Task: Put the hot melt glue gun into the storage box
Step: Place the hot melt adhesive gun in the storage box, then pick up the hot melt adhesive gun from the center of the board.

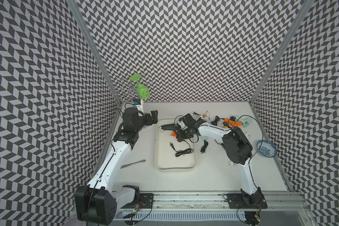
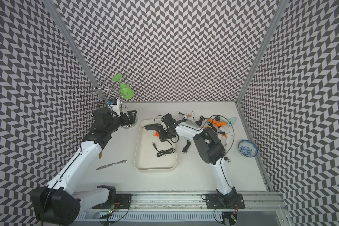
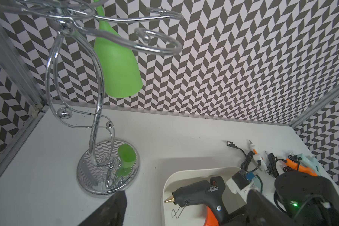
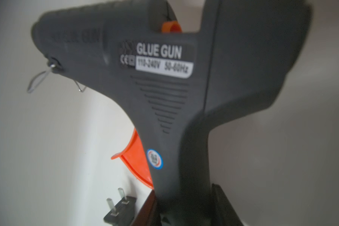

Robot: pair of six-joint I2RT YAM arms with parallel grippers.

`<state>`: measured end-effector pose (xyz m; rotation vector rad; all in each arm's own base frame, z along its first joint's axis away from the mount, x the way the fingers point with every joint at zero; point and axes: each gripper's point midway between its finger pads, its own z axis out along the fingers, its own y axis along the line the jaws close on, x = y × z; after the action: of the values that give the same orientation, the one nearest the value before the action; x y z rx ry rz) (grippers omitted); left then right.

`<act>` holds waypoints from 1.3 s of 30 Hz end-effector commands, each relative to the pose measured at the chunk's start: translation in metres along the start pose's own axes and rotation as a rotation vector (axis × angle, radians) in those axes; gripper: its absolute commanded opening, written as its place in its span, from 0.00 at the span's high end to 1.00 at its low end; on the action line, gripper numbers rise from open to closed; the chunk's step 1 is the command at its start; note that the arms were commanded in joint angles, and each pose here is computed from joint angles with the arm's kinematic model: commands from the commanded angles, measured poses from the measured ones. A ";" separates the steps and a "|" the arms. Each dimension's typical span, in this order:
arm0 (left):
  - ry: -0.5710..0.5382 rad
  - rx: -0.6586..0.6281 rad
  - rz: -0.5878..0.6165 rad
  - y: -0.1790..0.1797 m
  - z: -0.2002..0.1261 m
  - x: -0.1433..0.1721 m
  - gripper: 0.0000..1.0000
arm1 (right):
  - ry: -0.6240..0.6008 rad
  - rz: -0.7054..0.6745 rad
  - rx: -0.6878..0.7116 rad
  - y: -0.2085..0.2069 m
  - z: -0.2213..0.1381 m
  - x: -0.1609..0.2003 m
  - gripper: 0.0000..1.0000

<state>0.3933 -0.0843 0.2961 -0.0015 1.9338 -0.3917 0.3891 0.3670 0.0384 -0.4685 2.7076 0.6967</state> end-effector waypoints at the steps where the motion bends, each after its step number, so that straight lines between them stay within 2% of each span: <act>1: 0.013 0.021 0.023 -0.005 0.000 0.003 0.00 | -0.029 -0.053 0.049 -0.001 0.001 -0.013 0.76; 5: 0.025 0.026 0.030 -0.007 0.001 0.006 0.00 | -0.012 -0.056 0.094 -0.011 0.005 -0.009 0.64; 8: 0.029 0.025 0.033 -0.007 0.003 0.007 0.01 | 0.003 -0.062 0.112 -0.014 0.006 -0.006 0.48; 14: 0.030 0.028 0.034 -0.007 0.005 0.007 0.01 | -0.022 -0.077 0.090 -0.004 -0.002 -0.015 0.33; 18: 0.030 0.030 0.036 -0.008 0.007 0.007 0.00 | -0.134 -0.116 0.052 0.026 -0.043 -0.047 0.30; 22: 0.045 0.022 0.061 -0.010 0.012 0.013 0.01 | -0.285 -0.174 0.029 0.054 -0.115 -0.078 0.29; 26: 0.068 0.020 0.081 -0.012 0.017 0.021 0.00 | -0.383 -0.225 0.150 0.040 -0.173 -0.085 0.27; 28: 0.079 0.022 0.083 -0.014 0.020 0.025 0.01 | -0.398 -0.231 0.189 0.024 -0.190 -0.079 0.26; 33: 0.104 0.045 0.102 -0.024 0.027 0.034 0.00 | -0.330 -0.139 0.257 -0.058 -0.191 -0.048 0.27; 36: 0.119 0.056 0.108 -0.029 0.030 0.038 0.00 | -0.243 -0.130 0.296 -0.097 -0.168 -0.022 0.30; 39: 0.127 0.063 0.109 -0.032 0.033 0.040 0.01 | -0.183 -0.142 0.294 -0.110 -0.140 -0.004 0.33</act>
<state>0.3992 -0.1278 0.2518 0.1583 2.0464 -0.3953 0.4159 0.1938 0.1400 -0.3812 2.4861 0.2750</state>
